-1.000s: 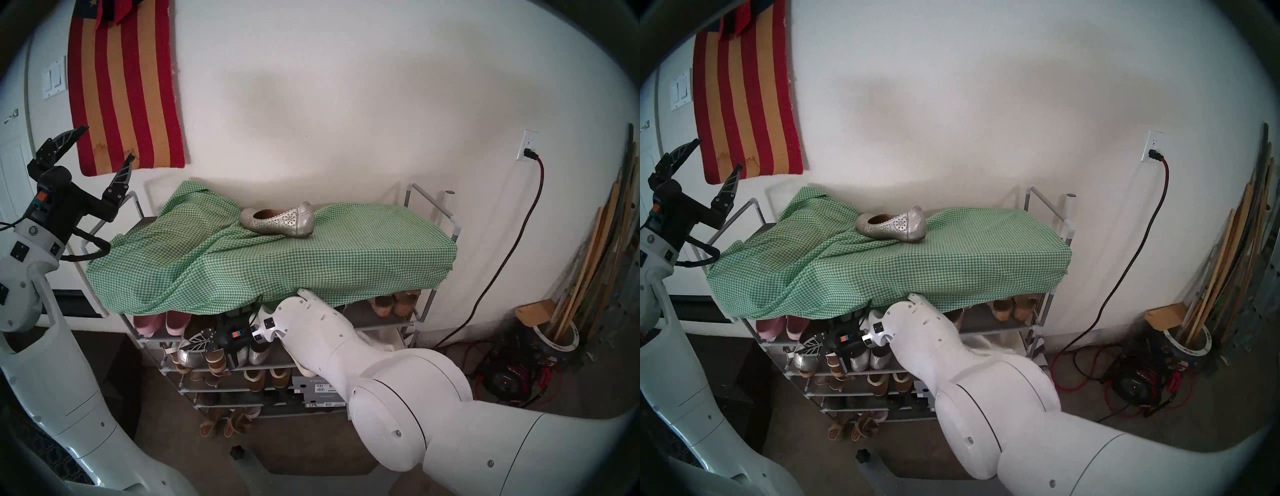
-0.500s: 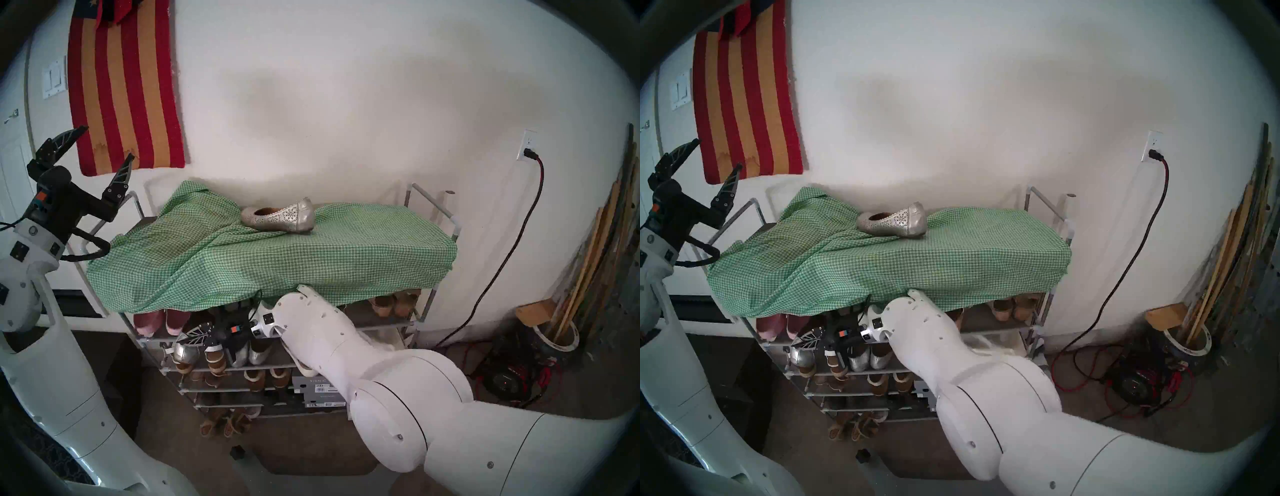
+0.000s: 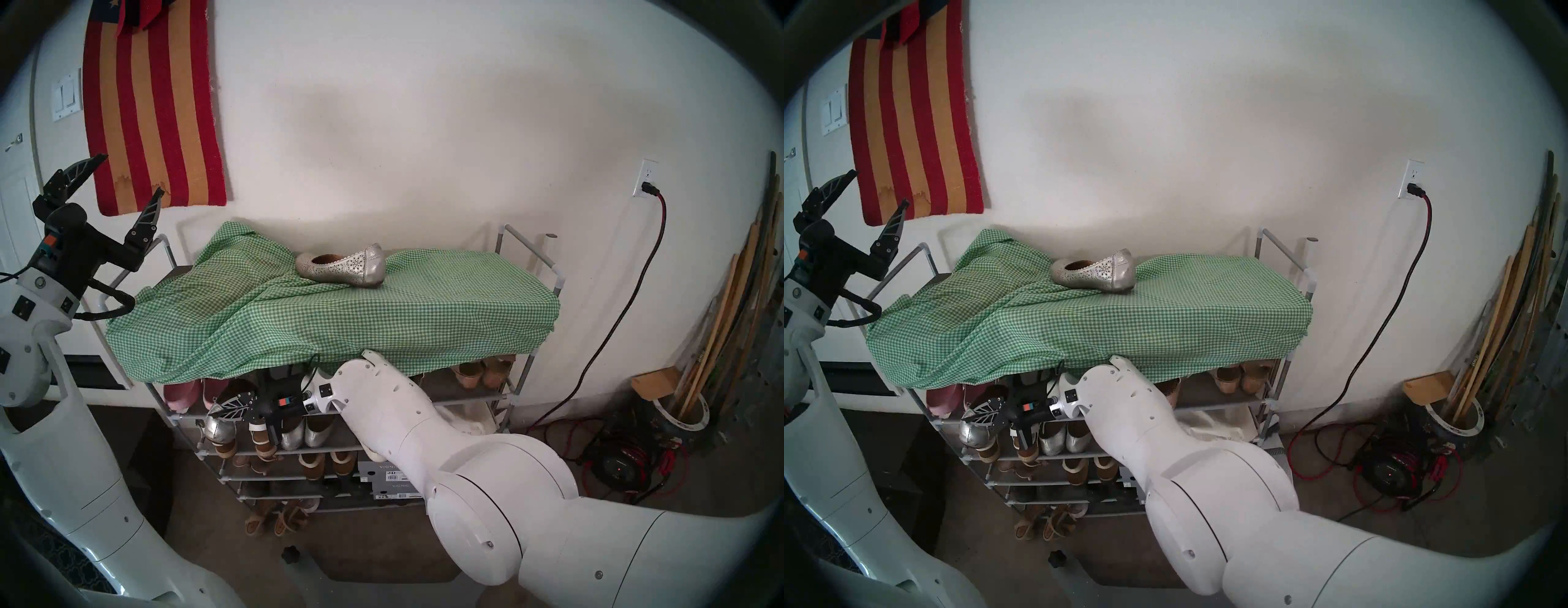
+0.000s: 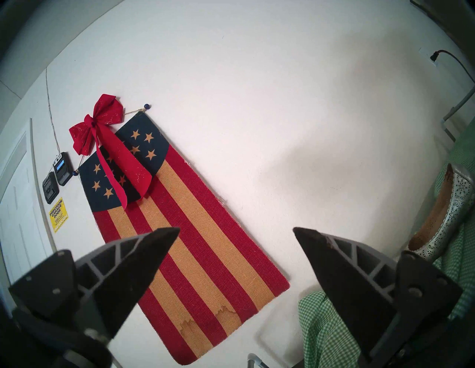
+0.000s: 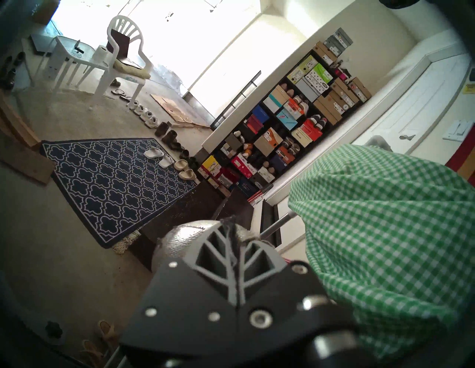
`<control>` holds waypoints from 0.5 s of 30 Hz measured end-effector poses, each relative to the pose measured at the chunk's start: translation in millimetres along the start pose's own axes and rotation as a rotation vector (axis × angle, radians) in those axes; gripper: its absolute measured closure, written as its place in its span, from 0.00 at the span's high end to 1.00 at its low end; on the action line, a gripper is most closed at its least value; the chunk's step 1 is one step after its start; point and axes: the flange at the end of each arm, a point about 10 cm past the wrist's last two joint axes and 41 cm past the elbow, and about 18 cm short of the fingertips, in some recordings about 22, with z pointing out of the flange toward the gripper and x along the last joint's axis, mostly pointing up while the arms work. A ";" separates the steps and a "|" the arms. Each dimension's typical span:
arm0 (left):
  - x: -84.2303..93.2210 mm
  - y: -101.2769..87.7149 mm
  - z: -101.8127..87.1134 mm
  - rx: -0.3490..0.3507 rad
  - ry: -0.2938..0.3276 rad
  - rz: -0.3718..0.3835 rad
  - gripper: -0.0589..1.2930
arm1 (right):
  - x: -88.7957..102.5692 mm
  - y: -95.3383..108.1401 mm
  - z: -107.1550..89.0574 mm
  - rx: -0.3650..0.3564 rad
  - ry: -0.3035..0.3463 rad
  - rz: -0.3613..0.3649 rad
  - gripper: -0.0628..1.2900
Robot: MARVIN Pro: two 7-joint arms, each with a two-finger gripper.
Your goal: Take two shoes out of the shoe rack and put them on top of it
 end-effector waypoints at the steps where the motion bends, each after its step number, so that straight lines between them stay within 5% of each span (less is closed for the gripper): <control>1: 0.0 0.0 0.0 0.000 0.000 0.000 0.98 | 0.6 -0.8 1.0 -0.002 0.003 0.002 0.03; 15: 0.0 -0.3 0.0 0.002 0.000 -0.001 0.98 | 4.7 -10.7 6.1 -0.035 0.033 0.016 0.03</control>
